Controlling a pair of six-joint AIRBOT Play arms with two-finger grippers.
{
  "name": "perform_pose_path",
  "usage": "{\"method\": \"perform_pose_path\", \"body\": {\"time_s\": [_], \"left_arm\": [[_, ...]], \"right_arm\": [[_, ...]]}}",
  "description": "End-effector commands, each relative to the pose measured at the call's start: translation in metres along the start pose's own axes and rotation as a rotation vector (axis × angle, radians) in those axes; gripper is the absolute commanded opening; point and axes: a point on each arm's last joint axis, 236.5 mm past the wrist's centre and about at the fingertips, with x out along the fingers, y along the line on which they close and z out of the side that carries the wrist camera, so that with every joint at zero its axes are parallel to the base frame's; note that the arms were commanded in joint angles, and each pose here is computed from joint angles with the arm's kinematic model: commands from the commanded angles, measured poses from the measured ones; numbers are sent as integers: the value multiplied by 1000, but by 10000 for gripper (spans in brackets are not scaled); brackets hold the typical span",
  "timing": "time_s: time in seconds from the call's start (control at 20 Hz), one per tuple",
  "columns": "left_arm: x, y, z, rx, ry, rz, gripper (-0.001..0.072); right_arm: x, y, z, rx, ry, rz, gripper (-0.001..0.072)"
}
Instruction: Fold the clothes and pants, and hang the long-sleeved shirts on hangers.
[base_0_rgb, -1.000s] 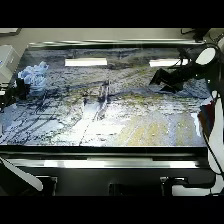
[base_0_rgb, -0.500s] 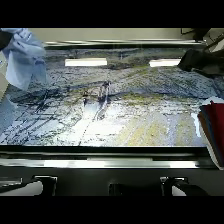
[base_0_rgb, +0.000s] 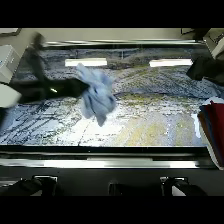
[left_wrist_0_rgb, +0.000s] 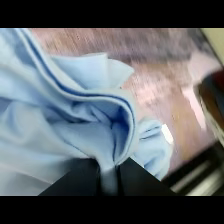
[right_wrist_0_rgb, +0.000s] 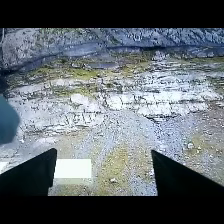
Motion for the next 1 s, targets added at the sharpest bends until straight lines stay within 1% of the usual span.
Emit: {"method": "perform_pose_path", "body": {"time_s": [0.0, 0.05, 0.1, 0.15, 0.2, 0.25, 0.3, 0.35, 0.45, 0.5, 0.6, 0.65, 0.7, 0.75, 0.85, 0.95], "left_arm": [[89, 2, -145, -64, 390, 35, 24], [107, 5, -179, -68, 498, 45, 27], [121, 3, -209, -66, 600, 27, 97], [127, -5, -228, -90, 683, -10, 445], [127, -15, -234, -144, 747, -54, 703], [122, -26, -223, -132, 767, -118, 714], [114, -28, -199, -95, 740, -152, 714], [103, -19, -164, -52, 679, -151, 714], [68, 23, -89, -14, 553, -63, 714], [45, 49, -60, -22, 508, -12, 714], [2, 123, -32, -80, 466, 138, 713], [-16, 162, -37, -148, 485, 218, 712], [-28, 195, -53, -240, 516, 266, 712], [-32, 218, -74, -345, 542, 272, 712], [-21, 235, -116, -510, 562, 225, 712], [7, 233, -144, -612, 517, 146, 712]], "right_arm": [[17, -5, -19, 3, 119, -19, 676], [25, -6, -20, 5, 144, -21, 676], [35, -7, -21, 8, 166, -24, 675], [45, -8, -22, 11, 192, -26, 675], [56, -9, -24, 14, 219, -27, 675], [69, -10, -26, 17, 251, -27, 675], [84, -8, -31, 21, 290, -13, 676], [99, -6, -39, 19, 337, 0, 676], [134, -6, -68, 24, 466, 20, 691], [151, -8, -83, 25, 518, 26, 694], [192, -15, -111, 46, 585, 20, 705], [208, -16, -125, 63, 618, 23, 705], [220, -13, -140, 86, 658, 43, 704], [231, -5, -153, 115, 692, 80, 704], [245, 19, -166, 159, 721, 192, 704], [250, 42, -166, 170, 718, 306, 705]]}}
